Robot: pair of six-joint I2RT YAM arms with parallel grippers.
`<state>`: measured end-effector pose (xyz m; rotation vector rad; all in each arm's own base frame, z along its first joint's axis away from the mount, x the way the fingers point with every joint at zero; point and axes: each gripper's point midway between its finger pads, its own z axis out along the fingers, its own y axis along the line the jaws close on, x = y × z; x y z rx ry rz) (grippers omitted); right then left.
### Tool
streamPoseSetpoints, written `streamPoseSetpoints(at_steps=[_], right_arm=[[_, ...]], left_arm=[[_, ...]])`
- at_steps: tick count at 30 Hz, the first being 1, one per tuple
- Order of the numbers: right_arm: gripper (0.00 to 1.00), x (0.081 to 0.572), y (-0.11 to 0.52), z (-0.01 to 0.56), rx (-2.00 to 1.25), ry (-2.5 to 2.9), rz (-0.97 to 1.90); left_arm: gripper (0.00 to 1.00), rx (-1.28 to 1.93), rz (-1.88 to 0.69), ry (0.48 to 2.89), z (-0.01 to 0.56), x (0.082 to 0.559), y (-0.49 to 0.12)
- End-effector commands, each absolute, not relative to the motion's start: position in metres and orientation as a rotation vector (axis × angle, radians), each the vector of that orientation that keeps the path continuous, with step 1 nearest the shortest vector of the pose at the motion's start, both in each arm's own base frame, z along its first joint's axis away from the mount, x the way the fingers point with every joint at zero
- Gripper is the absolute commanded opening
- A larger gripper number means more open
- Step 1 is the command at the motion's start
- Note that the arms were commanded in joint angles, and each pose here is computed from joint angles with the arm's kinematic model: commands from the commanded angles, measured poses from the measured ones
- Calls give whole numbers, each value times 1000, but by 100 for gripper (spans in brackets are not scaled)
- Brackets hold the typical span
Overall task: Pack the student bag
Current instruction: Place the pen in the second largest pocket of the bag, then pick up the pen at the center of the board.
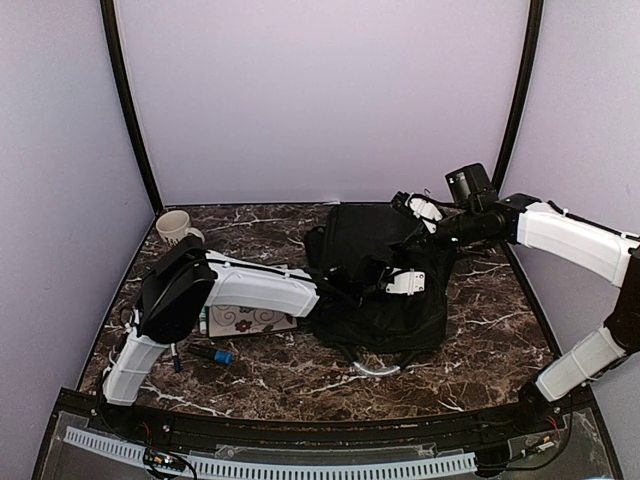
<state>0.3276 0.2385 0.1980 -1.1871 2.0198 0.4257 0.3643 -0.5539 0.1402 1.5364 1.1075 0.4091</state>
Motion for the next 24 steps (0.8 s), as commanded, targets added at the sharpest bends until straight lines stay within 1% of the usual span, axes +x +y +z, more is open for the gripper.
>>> streamPoseSetpoints(at_steps=[1,3,6,11,17,21,24], right_arm=[[0,343,242,220,-1122,1941,443],[0,349,238,219,-1097,1949,417],[0,352,230,201,-1069,1987,389],[0,351,225,185,-1065,2004,367],[0,346,228,165,-1103,2026,393],[0,345,228,153,-1120,2049,405],[0,344,229,146,-1131,2065,411]], left_arm=[[54,1384,316,1149,210,341,-541],[54,1371,271,1157,220,328,-539],[55,1321,201,1198,235,313,-529],[55,1207,58,1283,265,287,-497],[55,1126,-61,1490,257,271,-451],[55,1043,-89,1647,247,272,-418],[55,932,-118,1797,241,282,-385]])
